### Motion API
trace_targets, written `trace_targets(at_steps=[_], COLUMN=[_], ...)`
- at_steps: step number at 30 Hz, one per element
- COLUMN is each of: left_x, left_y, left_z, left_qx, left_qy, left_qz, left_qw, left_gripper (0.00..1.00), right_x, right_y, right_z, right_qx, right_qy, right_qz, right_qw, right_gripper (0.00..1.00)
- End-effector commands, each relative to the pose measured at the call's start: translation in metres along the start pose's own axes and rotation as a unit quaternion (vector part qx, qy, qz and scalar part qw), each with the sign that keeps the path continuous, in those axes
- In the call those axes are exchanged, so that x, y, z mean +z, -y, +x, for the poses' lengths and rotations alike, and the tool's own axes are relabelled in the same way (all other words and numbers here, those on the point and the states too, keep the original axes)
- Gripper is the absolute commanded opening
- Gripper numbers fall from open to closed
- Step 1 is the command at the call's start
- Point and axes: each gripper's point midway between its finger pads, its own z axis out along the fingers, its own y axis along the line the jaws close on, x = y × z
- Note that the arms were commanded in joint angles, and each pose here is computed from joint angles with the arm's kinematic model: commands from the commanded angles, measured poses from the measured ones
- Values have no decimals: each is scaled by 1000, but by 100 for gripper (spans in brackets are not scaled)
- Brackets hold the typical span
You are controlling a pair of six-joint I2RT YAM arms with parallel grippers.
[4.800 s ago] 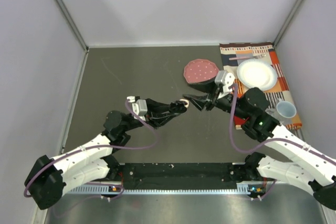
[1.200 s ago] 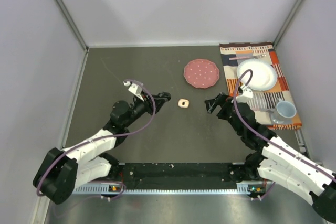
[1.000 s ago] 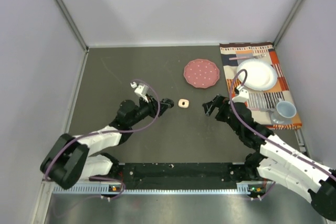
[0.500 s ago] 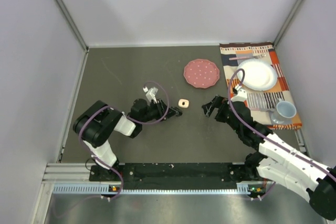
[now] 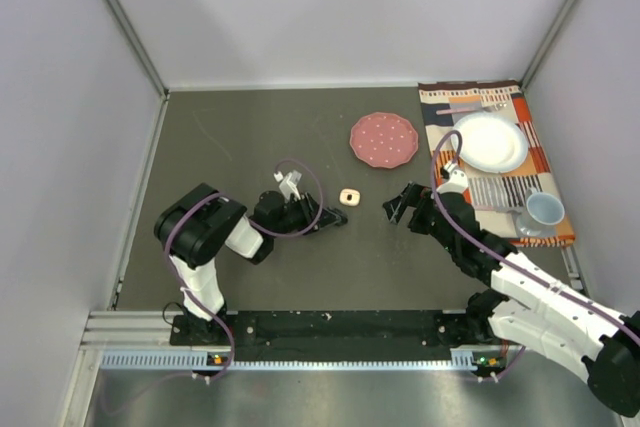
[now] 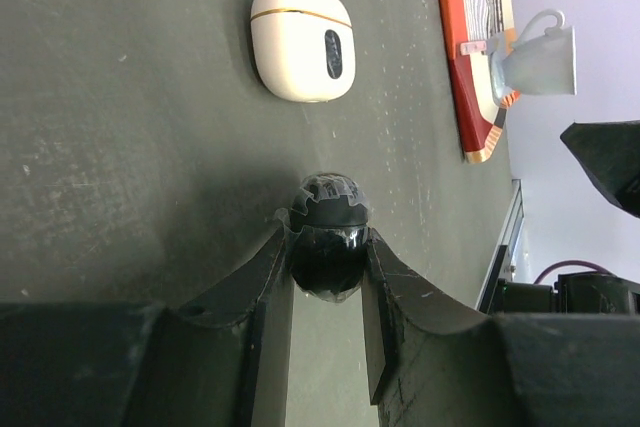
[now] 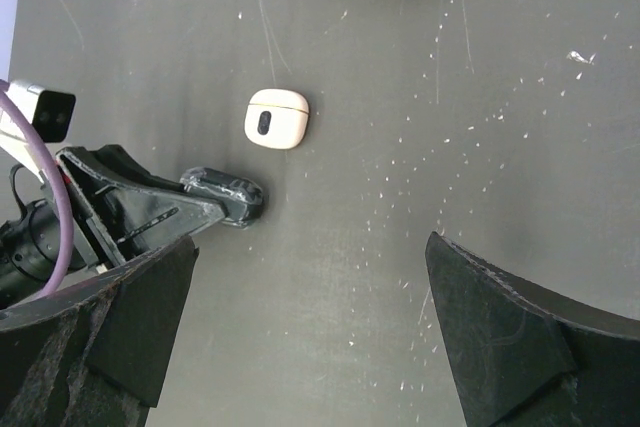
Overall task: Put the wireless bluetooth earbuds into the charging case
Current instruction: Place the charging case with the earbuds at the center of the board.
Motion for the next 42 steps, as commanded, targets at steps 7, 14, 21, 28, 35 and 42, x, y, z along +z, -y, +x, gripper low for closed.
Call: trace_targets(at_steps=[7, 14, 21, 28, 35, 42], left_x=[7, 3, 1, 1, -4, -11], left_y=[7, 4, -6, -9, -14, -19], left_z=[-10, -10, -9, -11, -17, -18], left_qx=[7, 39, 62, 77, 100, 118], left_qy=[13, 2, -13, -19, -18, -22], left_qz=[4, -14, -46, -64, -95, -115], left_qw=[1000, 999, 997, 995, 990, 986], left_gripper=[30, 36, 39, 43, 45, 54], right_x=[-3, -3, -2, -1, 1, 4], right_y=[-19, -17, -18, -16, -16, -14], right_z=[-21, -20, -20, -21, -20, -18], right_qx=[0, -1, -10, -17, -18, -20], right_qy=[24, 22, 22, 22, 22, 17], right_qz=[-28, -27, -26, -23, -22, -18], right_qw=[999, 999, 999, 999, 999, 999], right_gripper=[99, 99, 99, 99, 99, 99])
